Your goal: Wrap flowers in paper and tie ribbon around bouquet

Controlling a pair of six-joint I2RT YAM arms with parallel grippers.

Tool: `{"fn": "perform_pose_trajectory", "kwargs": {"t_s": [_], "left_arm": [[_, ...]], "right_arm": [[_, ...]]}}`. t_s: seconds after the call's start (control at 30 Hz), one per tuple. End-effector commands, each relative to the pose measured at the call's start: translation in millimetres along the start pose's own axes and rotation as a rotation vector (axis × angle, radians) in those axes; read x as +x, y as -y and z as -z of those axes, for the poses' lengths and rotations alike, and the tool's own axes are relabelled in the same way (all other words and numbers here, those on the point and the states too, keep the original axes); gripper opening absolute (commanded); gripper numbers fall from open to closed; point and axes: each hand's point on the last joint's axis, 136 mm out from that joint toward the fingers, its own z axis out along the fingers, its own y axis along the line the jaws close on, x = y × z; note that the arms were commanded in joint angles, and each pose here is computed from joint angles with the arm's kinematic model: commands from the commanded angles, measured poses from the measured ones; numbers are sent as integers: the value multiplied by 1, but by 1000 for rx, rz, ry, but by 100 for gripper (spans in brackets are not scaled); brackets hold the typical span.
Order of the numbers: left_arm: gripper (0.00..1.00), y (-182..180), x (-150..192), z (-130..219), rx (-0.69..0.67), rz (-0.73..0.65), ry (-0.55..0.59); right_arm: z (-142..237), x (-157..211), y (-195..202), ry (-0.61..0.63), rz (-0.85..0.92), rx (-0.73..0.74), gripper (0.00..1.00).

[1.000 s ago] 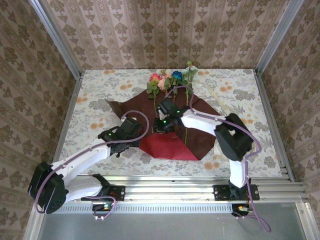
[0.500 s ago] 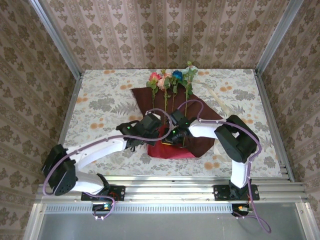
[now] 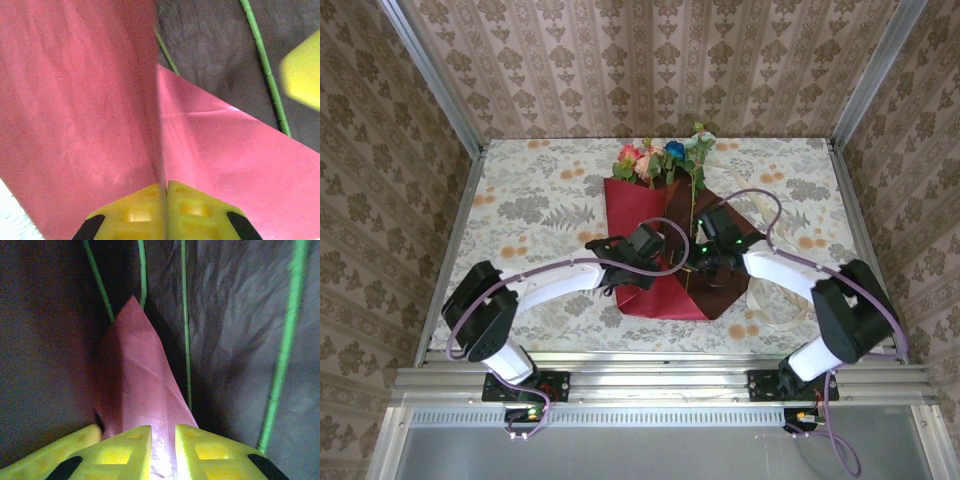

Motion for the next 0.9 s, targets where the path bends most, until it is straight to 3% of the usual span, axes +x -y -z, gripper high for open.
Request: {"fn": "perform_pose_trajectory", "kwargs": {"t_s": [0.0, 0.3, 0.37, 0.43, 0.53, 0.7, 0.87], "left_arm": [[0, 16, -8, -8, 50, 0, -5], [1, 24, 13, -32, 78, -14, -102], [10, 25, 15, -33, 84, -7, -108], [26, 25, 18, -34, 85, 3, -113], [36, 26, 22, -35, 96, 13, -122], [36, 24, 30, -36, 98, 34, -133], [33, 23, 32, -37, 100, 47, -130]], "right_arm": [[14, 5, 33, 12, -19, 103, 22], [31, -1, 40, 72, -30, 130, 23], [31, -3, 35, 78, -28, 111, 27], [29, -5, 30, 74, -28, 93, 30], [23, -10, 25, 62, -43, 82, 35], [11, -23, 9, 64, -96, 29, 46], [-9, -29, 0, 51, -187, -17, 49]]}}
